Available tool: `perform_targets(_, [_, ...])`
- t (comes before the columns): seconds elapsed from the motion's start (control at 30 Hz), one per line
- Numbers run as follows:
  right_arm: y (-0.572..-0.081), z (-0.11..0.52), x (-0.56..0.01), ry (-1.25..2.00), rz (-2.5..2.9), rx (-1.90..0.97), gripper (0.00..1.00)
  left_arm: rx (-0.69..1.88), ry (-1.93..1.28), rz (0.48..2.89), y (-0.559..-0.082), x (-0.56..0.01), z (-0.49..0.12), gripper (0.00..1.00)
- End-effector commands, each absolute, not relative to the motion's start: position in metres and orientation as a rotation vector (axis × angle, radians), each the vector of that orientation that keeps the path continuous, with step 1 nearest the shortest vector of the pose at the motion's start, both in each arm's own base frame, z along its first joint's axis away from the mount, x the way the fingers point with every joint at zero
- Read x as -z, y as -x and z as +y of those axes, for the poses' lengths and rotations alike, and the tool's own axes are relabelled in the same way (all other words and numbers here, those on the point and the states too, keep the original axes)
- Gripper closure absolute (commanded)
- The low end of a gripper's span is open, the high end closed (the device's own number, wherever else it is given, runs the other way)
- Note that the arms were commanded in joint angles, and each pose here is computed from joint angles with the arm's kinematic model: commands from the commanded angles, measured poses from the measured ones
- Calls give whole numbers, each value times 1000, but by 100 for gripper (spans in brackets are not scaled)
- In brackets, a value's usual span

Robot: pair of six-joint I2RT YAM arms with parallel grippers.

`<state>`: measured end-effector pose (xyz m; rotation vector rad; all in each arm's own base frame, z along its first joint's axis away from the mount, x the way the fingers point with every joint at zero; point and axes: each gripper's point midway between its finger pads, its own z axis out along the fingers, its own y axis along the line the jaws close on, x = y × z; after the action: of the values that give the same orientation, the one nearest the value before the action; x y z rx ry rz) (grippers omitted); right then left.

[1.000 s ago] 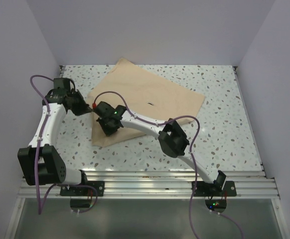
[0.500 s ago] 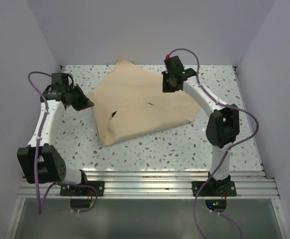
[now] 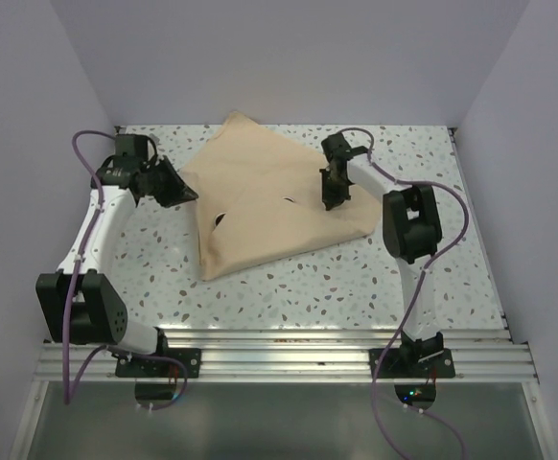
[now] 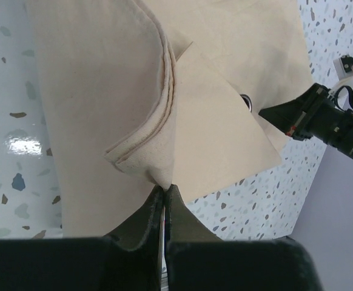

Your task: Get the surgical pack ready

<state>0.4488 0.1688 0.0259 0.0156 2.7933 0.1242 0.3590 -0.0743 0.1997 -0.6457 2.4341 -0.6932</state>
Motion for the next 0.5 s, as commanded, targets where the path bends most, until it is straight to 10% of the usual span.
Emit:
perform_targets(0.0, [-460,171,-17,-5,2815,-139,100,795,577,2369,-374,-225,-100,100])
perform_targets(0.47, [-446,167,21,6,2946,-93,100,879,482,2380,-408,-234,-158,100])
